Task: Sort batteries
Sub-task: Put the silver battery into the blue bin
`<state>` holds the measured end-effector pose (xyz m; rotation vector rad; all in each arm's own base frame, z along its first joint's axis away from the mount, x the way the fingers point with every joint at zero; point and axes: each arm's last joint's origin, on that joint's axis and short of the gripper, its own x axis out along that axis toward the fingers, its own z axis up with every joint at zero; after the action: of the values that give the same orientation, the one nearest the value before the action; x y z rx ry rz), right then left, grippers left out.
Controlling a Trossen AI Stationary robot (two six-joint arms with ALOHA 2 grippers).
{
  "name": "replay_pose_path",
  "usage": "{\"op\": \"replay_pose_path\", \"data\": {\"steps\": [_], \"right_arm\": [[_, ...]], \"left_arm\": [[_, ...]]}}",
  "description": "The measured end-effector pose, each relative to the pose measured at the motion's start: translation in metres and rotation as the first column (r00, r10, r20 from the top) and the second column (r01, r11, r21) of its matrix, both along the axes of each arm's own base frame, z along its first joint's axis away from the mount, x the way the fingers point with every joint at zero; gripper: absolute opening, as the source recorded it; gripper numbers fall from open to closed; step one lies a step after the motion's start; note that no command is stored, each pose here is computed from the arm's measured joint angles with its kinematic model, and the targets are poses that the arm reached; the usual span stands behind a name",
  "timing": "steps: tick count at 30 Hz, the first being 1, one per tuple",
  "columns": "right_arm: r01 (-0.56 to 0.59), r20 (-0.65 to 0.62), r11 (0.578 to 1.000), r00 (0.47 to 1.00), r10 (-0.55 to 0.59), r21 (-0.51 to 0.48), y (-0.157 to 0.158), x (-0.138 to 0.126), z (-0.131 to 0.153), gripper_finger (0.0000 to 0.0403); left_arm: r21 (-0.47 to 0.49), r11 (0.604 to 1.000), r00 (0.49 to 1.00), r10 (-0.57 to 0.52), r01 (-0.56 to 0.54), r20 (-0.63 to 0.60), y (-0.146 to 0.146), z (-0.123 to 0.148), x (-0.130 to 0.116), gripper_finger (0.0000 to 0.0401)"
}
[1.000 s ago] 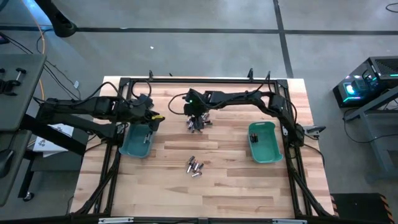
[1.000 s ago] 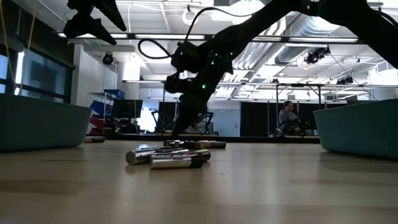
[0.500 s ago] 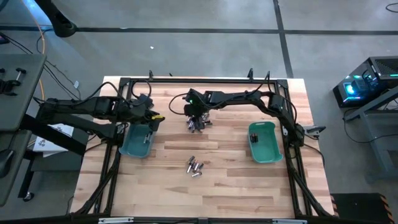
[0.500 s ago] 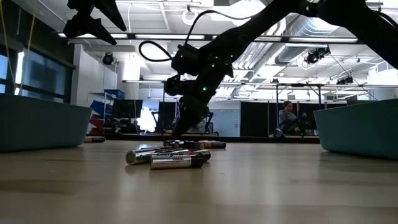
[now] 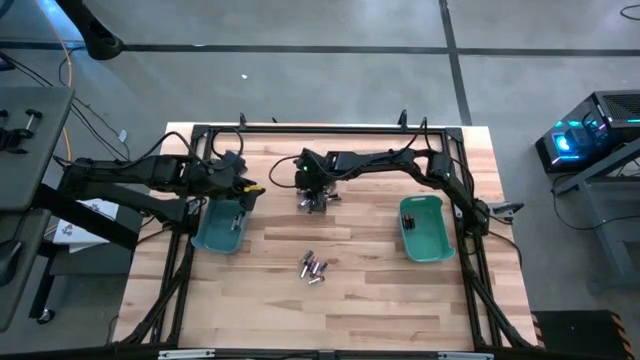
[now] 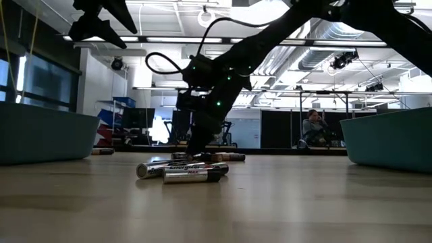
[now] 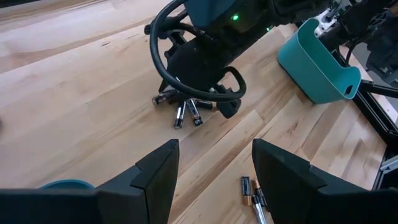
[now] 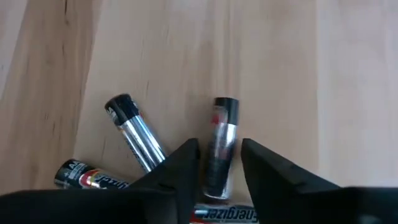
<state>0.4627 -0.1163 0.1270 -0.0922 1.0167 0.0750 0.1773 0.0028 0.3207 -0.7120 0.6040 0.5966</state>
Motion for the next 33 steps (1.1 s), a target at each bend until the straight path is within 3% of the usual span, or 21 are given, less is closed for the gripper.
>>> {"op": "replay_pose_path", "data": {"steps": [6, 9, 14, 18, 24, 29, 33], "right_arm": [[0.041, -0.007, 0.999, 0.999, -0.041, 0.008, 0.003, 0.001, 0.000, 0.0149], [0.037, -0.018, 0.999, 0.999, -0.037, 0.021, 0.003, -0.001, -0.001, 0.0119], [0.064, -0.030, 0.996, 0.998, -0.063, 0.067, 0.004, -0.002, -0.001, 0.0024], [0.202, -0.017, 0.972, 0.979, -0.202, 0.122, 0.003, -0.002, 0.009, 0.0022], [0.263, 0.177, 0.947, 0.939, -0.295, 0.184, 0.001, -0.005, 0.074, 0.0022], [0.169, 0.364, 0.964, 0.901, -0.236, 0.206, 0.020, -0.007, 0.125, 0.0022], [0.083, 0.537, 0.969, 0.819, -0.200, 0.234, 0.039, -0.012, 0.172, 0.0022]], "left_arm": [[0.000, 1.000, 1.000, -0.001, 0.001, 0.001, 0.000, 0.000, 0.000, 0.0197], [0.006, 1.000, 1.000, -0.006, 0.006, -0.001, 0.000, 0.000, 0.000, 0.0197], [0.006, 1.000, 1.000, -0.006, 0.006, -0.001, 0.000, 0.000, 0.000, 0.0197], [-0.013, 1.000, 1.000, 0.015, -0.015, -0.018, 0.000, -0.002, -0.002, 0.0197], [-0.005, 1.000, 1.000, 0.014, -0.014, -0.019, -0.001, 0.000, -0.006, 0.0197], [0.067, 0.998, 0.999, 0.019, -0.022, 0.050, -0.004, 0.010, -0.019, 0.0197], [0.163, 0.986, 0.986, -0.070, 0.045, 0.152, -0.009, 0.024, -0.029, 0.0197]]}}
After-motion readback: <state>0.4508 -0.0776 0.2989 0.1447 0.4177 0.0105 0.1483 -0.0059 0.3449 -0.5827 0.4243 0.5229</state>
